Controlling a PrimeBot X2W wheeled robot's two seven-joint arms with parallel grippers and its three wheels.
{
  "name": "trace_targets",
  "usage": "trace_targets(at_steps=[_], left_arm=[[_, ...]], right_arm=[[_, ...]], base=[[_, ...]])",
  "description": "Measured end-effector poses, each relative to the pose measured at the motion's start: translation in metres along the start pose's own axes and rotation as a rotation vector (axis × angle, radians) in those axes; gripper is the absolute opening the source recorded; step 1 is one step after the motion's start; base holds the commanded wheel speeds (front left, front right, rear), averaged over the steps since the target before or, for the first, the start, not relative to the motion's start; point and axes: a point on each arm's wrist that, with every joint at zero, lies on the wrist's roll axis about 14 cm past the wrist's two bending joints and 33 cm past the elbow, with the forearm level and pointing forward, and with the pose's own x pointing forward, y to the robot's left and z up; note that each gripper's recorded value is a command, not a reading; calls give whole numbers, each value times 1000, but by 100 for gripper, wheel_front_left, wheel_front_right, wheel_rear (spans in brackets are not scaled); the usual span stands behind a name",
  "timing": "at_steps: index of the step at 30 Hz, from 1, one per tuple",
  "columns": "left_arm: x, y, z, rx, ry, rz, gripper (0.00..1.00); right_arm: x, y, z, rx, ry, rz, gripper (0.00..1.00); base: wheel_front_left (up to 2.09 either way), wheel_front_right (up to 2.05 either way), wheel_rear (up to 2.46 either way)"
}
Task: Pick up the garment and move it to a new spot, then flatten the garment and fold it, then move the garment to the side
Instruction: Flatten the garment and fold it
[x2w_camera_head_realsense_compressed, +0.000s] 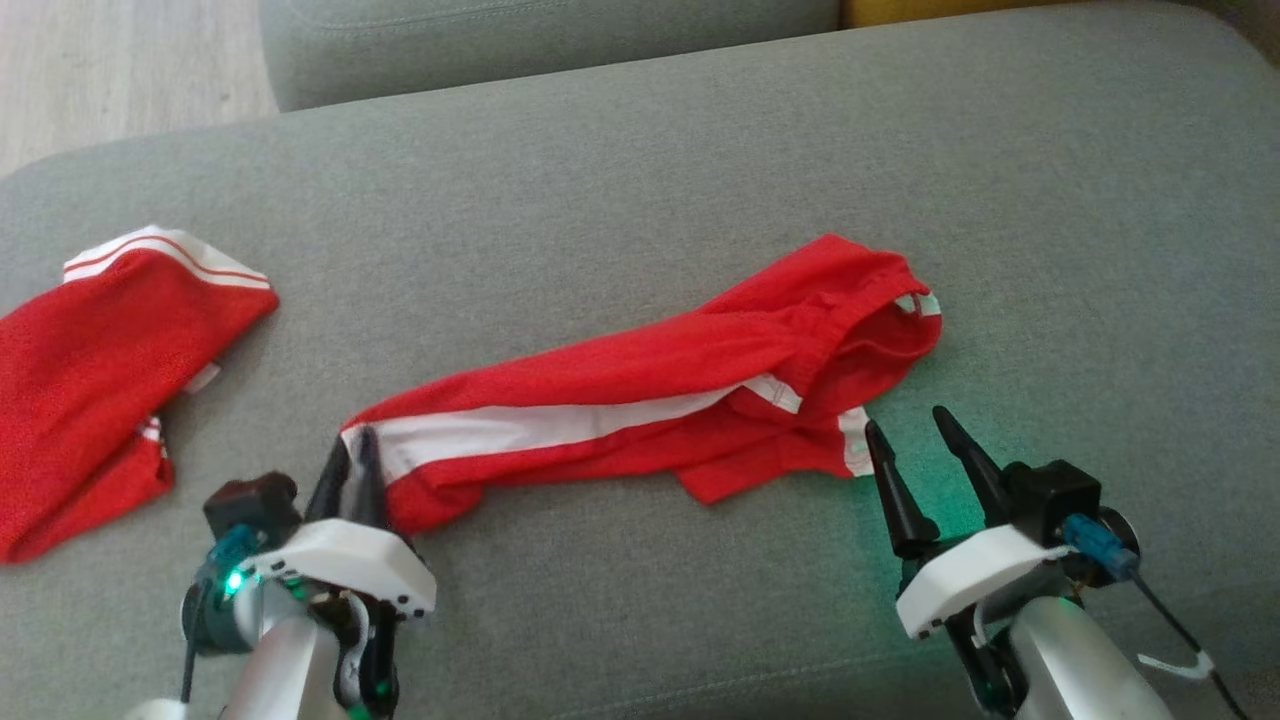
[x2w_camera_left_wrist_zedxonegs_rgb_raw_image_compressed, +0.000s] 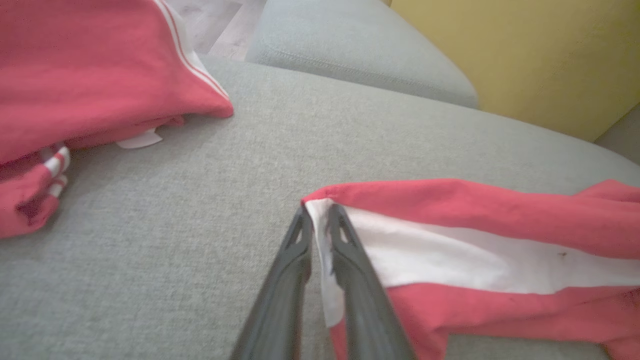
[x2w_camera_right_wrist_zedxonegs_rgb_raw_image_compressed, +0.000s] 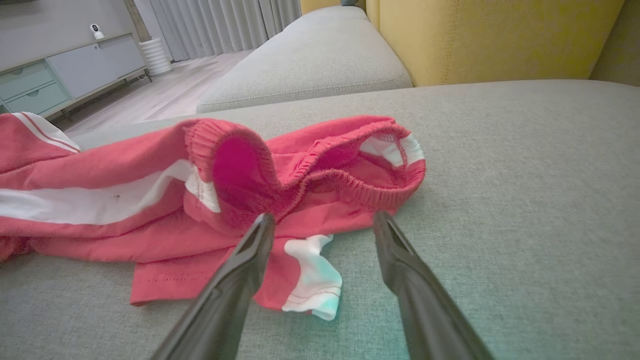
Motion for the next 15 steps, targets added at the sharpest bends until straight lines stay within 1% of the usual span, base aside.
trace_targets(at_steps=[4, 8, 12, 15], left_arm=[[-2, 1, -5, 20, 18, 1, 100], [-6, 2, 6, 46, -20, 9, 100], [-23, 6, 8, 74, -44, 27, 100], [-40, 11, 6, 94, -52, 53, 100]], right_arm=[[0, 3, 5, 5, -17, 9, 100], [2, 11, 19, 7, -61, 29, 100], [2, 20, 37, 6, -117, 54, 100], [-1, 27, 40, 5, -131, 68, 100]], base=[[0, 0, 0], [0, 0, 0], [0, 0, 0], [0, 0, 0]])
